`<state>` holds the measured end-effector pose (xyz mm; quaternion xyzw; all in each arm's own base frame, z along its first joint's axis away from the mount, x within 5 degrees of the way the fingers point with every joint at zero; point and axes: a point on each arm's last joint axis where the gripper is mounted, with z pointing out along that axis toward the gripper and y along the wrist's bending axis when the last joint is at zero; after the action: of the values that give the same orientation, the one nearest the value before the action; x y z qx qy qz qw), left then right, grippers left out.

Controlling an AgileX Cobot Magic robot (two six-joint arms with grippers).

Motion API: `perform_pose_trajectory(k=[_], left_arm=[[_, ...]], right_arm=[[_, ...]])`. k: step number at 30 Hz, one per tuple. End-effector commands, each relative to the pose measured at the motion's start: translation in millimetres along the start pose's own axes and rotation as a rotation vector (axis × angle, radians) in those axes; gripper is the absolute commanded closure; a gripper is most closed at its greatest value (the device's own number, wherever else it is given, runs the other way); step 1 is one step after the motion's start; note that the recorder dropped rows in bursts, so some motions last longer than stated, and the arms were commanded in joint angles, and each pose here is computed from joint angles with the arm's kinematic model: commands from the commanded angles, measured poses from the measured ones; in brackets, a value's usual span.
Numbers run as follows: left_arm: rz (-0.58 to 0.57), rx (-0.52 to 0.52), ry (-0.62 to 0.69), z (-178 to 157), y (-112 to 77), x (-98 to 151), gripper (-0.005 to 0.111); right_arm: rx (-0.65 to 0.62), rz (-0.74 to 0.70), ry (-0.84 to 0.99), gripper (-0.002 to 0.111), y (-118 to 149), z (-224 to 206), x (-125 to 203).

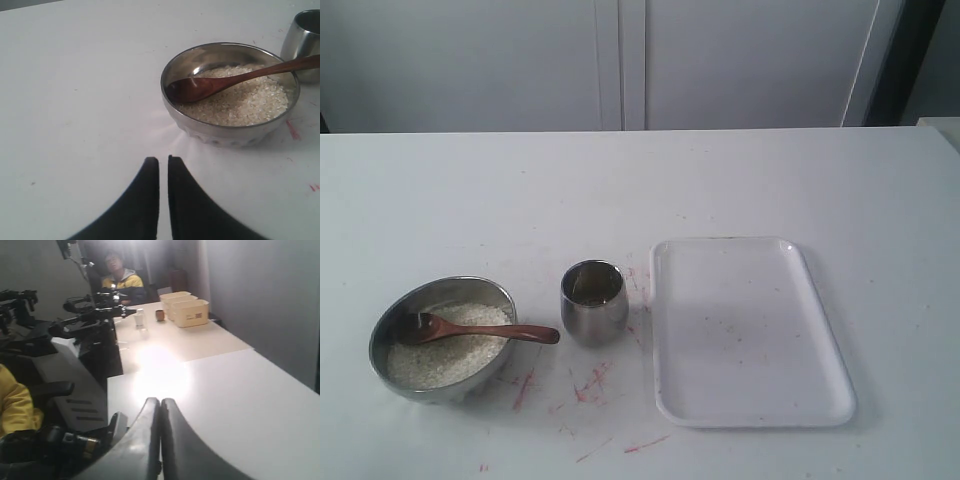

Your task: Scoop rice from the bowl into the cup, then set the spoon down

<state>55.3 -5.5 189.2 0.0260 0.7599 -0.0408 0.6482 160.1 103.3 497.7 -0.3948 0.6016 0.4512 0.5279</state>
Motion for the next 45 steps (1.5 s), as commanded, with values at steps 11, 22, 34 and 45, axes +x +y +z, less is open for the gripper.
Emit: perform_pose_trajectory(k=[11, 22, 34, 45], left_arm=[[-0.011, 0.001, -0.007, -0.5, -0.2, -2.4, 0.092], [-0.011, 0.001, -0.007, -0.5, -0.2, -2.4, 0.092], [-0.011, 0.001, -0.007, -0.5, -0.2, -2.4, 0.092], [-0.011, 0.001, -0.007, -0.5, -0.2, -2.4, 0.092]], right_arm=[[-0.264, 0.107, 0.065, 0.108, 12.6, 71.5, 20.5], [-0.172, -0.133, 0.013, 0.108, 8.8, 128.8, 38.9], [0.481, -0.253, -0.117, 0.108, -31.8, 143.8, 30.7], [0.672, -0.012, -0.317, 0.108, -27.5, 99.8, 0.5]])
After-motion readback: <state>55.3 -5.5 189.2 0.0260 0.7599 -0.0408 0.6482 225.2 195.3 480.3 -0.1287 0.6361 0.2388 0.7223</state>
